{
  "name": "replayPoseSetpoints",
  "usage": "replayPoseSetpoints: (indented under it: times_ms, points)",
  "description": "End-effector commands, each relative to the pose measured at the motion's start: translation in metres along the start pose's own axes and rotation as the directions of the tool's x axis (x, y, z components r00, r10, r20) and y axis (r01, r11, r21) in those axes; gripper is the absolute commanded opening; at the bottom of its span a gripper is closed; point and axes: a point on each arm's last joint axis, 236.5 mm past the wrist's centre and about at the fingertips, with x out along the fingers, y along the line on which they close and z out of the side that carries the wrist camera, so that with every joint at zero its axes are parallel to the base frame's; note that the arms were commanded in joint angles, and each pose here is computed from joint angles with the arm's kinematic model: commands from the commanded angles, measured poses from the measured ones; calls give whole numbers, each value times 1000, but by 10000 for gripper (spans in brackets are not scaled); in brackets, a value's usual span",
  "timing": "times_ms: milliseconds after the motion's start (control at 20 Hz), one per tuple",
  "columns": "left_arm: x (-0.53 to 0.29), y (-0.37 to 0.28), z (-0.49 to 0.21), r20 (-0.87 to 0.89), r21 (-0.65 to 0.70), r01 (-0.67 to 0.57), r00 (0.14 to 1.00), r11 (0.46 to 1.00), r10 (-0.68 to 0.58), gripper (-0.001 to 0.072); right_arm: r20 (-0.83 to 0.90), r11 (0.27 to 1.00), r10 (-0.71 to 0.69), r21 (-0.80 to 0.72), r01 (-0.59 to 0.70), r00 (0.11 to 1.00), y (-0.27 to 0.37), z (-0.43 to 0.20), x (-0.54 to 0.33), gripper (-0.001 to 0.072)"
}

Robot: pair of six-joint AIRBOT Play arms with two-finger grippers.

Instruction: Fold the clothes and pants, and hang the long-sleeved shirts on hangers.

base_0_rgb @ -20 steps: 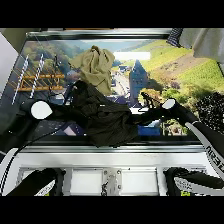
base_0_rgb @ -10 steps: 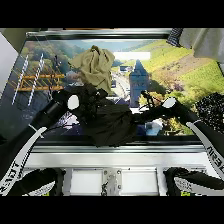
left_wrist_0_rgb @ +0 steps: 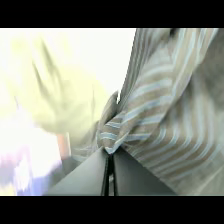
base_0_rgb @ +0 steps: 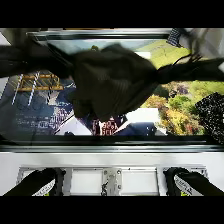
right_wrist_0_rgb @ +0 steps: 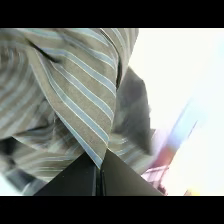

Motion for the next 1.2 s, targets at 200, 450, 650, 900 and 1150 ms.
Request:
replayPoseSetpoints:
  times_ms: [200, 450, 650, 900, 1150]
  points:
    - [-211, -31, 150, 663, -48, 63, 748, 997, -15, 14, 652, 970, 20, -197, 144, 758, 110, 140, -215, 12]
    - [-161, -21, 151, 614, -76, 78, 789, 994, -14, 14, 671, 989, 12, -117, 90, 741, 106, 147, -216, 12]
    - [-44, -4, 131, 457, -124, 97, 889, 988, -30, 14, 489, 996, -23, -63, 62, 872, 57, 131, -132, 11]
    - [77, 46, 102, 367, -219, 43, 929, 975, 41, 14, 268, 951, -297, -5, 310, 916, -61, 100, -47, 11]
    - [113, 54, 46, 170, -248, 39, 985, 968, 4, 14, 144, 926, -370, -20, 377, 918, -82, 68, -41, 10]
